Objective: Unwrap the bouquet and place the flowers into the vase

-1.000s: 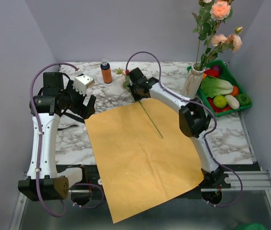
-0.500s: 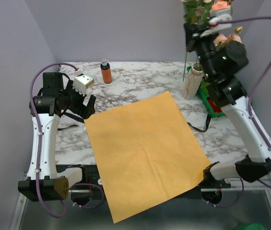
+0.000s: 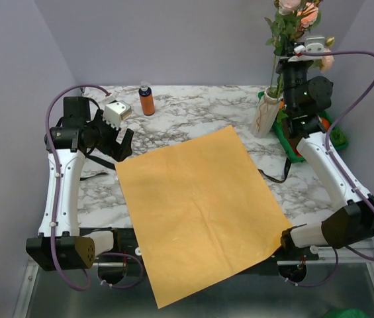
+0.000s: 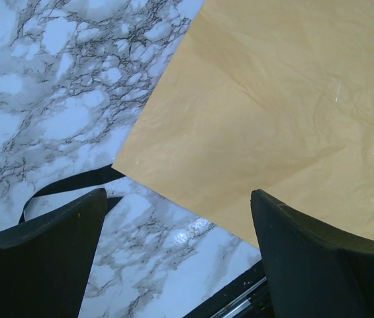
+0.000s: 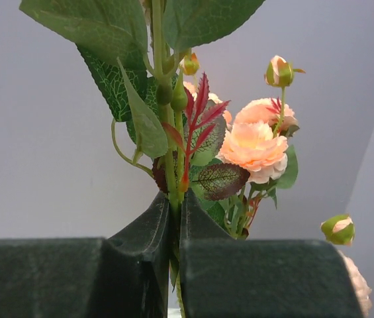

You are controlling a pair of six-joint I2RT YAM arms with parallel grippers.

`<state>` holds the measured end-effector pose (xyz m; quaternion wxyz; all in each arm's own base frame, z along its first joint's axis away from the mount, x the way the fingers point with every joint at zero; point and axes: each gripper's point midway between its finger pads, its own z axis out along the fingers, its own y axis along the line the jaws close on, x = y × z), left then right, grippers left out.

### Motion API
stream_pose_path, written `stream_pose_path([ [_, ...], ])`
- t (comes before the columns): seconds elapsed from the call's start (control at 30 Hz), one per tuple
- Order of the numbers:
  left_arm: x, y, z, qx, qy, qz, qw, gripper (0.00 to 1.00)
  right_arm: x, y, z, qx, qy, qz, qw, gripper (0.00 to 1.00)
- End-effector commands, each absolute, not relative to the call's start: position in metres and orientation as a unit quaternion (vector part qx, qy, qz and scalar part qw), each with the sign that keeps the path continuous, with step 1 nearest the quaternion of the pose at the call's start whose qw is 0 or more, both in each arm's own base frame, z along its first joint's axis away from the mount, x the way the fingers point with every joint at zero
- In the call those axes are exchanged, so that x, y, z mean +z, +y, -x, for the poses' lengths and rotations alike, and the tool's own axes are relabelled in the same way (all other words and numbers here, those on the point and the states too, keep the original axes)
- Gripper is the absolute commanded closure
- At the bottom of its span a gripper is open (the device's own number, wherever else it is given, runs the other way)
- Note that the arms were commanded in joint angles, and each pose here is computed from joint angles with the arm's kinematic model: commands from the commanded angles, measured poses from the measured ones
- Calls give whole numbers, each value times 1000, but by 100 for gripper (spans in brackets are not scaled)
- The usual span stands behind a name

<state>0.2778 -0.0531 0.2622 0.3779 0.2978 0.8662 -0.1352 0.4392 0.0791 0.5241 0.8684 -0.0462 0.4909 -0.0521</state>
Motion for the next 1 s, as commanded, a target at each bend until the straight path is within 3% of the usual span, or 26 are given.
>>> stream_pose_path([
  [0.0, 265, -56, -290, -147, 863, -295, 382, 1, 555, 56, -433, -50, 430, 0, 901, 99],
  [0.4, 257, -53, -311, -147, 872, -287, 368, 1, 549, 48, -458, -25, 424, -11, 905, 99],
  [0.8, 255, -52, -312, -147, 873, -285, 368, 1, 472, 54, -488, 2, 497, -30, 867, 97],
  [0.83, 255, -53, -312, -148, 873, -284, 367, 1, 465, 52, -489, -4, 508, -29, 861, 95],
  [0.93, 257, -54, -309, -148, 871, -287, 371, 1, 449, 50, -486, -12, 530, -30, 847, 67],
  [0.97, 258, -54, -308, -147, 870, -287, 373, 1, 445, 48, -484, -14, 535, -31, 844, 44],
])
